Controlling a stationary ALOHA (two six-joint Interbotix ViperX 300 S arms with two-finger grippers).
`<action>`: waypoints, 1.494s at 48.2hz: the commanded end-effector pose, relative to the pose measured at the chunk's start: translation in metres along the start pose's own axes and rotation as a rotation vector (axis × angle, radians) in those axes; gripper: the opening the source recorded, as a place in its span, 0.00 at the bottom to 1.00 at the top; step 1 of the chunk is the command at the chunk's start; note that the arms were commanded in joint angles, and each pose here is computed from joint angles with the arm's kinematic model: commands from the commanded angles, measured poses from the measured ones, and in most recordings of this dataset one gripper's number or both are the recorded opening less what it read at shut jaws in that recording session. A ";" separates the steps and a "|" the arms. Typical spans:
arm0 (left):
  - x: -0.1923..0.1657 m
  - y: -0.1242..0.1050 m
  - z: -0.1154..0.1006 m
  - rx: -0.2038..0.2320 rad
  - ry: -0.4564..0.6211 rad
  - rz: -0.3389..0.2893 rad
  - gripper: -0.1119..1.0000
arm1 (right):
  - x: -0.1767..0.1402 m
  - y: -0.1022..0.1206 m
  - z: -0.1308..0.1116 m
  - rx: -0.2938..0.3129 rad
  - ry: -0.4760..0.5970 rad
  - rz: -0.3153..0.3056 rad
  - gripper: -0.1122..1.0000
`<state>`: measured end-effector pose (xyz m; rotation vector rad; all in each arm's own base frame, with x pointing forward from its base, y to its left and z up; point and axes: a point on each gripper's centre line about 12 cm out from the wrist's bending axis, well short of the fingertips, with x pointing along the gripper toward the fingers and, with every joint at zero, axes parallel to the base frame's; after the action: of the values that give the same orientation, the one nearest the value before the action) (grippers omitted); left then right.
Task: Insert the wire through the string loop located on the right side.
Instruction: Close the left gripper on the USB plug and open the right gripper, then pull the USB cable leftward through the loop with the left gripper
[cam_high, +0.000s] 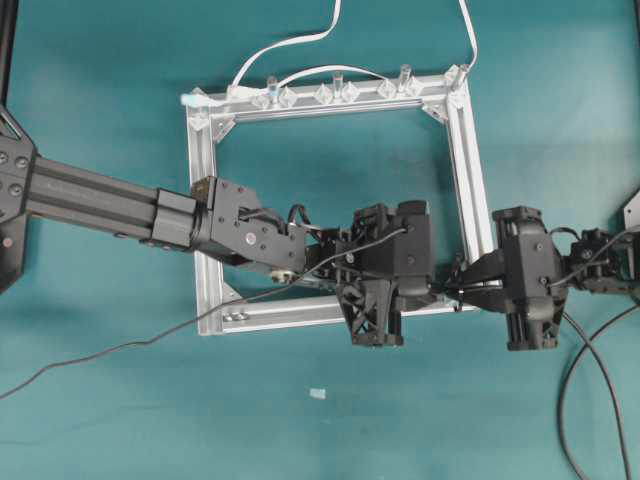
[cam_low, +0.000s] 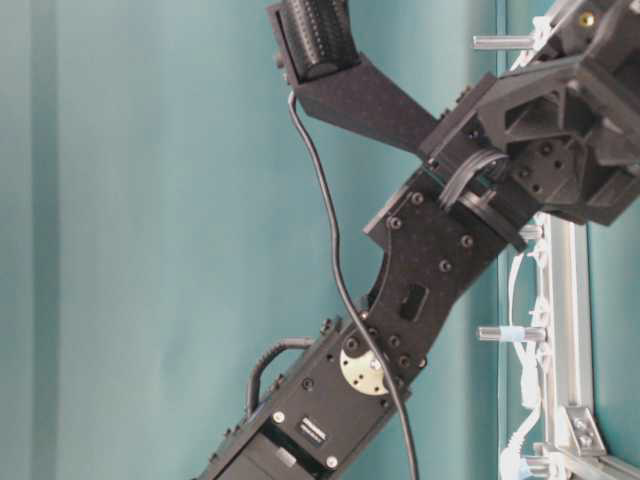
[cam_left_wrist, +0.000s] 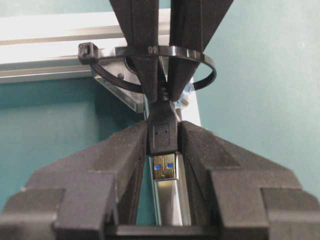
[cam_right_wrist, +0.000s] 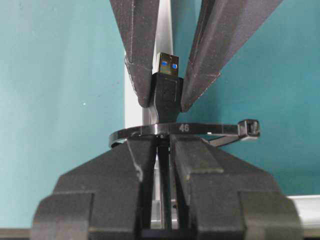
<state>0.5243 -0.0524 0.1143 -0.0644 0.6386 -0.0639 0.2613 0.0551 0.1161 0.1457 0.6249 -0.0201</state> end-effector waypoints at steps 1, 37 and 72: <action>-0.006 -0.004 0.020 -0.002 -0.052 -0.009 0.31 | -0.001 0.000 0.005 0.003 -0.024 -0.001 0.21; -0.010 -0.004 0.019 0.006 -0.045 -0.008 0.31 | -0.004 -0.005 -0.008 -0.007 0.007 -0.011 0.77; -0.083 0.008 -0.011 0.006 0.068 0.014 0.31 | -0.011 -0.005 -0.008 0.001 0.007 0.002 0.99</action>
<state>0.4613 -0.0395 0.1287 -0.0500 0.7526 -0.0525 0.2462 0.0503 0.1093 0.1413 0.6565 -0.0231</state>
